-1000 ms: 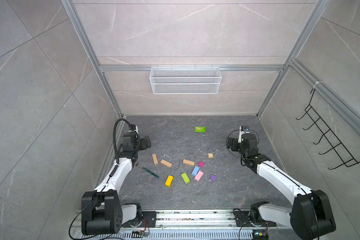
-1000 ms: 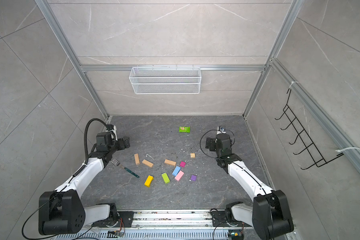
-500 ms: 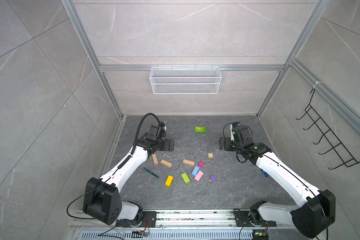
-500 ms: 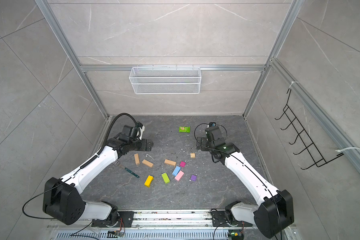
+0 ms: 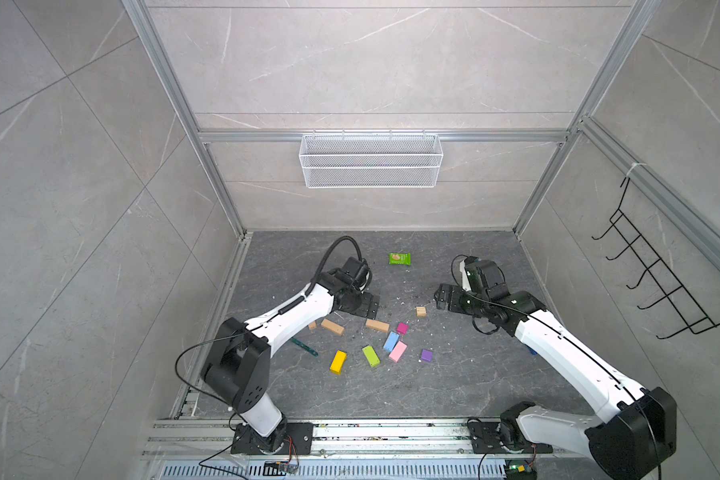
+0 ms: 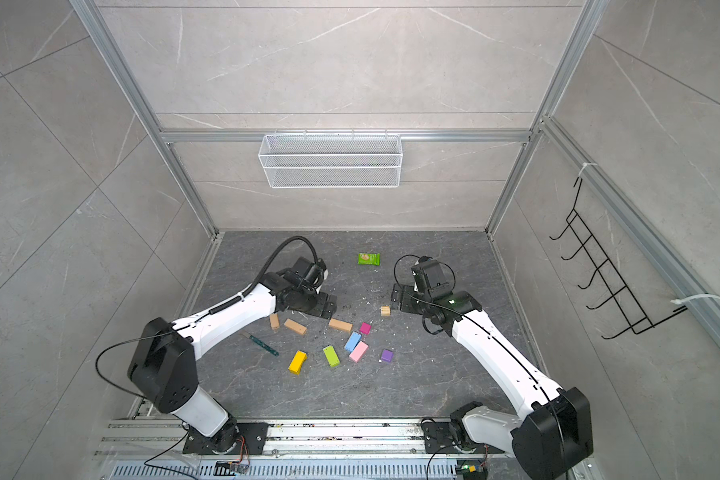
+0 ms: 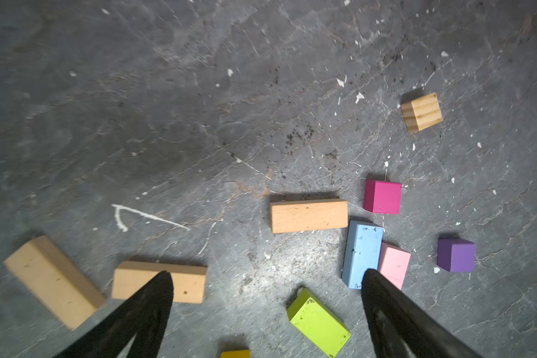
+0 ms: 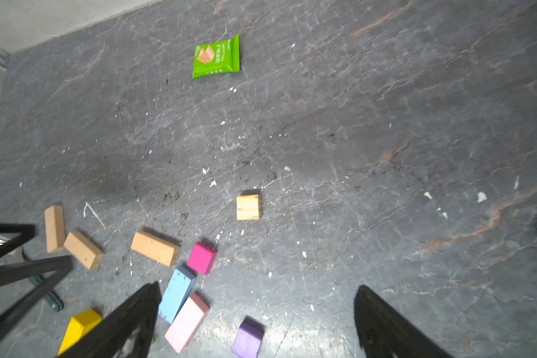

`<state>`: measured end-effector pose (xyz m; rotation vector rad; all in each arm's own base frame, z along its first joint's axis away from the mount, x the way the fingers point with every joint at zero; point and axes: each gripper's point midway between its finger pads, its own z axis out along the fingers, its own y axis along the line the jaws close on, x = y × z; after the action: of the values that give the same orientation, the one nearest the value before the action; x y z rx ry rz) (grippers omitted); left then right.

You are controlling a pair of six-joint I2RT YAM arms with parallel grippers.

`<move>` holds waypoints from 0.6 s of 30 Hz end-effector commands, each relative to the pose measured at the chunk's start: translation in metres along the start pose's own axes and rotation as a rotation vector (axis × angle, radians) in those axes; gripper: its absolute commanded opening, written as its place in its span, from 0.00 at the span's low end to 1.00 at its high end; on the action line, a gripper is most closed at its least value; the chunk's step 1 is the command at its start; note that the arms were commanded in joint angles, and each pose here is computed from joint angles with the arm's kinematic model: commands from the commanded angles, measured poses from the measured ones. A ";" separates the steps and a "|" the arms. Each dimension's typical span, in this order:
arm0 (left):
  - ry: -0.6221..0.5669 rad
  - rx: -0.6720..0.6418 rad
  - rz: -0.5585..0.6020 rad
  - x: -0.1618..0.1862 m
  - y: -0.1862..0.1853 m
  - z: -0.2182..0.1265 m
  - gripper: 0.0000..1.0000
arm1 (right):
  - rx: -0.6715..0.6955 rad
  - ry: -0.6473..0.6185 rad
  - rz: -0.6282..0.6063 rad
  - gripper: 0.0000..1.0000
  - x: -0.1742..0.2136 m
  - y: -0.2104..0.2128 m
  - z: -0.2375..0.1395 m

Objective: Build the wood block tower
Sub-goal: 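Reach the left gripper over a long wood bar while the right arm advances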

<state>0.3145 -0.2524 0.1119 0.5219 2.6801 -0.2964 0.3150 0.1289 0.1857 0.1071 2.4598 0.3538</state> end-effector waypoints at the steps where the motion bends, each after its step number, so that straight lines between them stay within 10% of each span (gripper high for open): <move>1: 0.028 -0.012 0.039 -0.004 -0.018 0.014 0.95 | -0.026 0.016 0.014 0.99 0.005 0.003 -0.006; 18: 0.123 0.019 0.011 0.005 -0.035 0.062 0.89 | -0.047 0.015 0.018 0.99 -0.004 0.012 0.002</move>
<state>0.3137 -0.2963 0.0535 0.5852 2.7991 -0.2872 0.3138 0.1343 0.1841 0.0933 2.4723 0.3879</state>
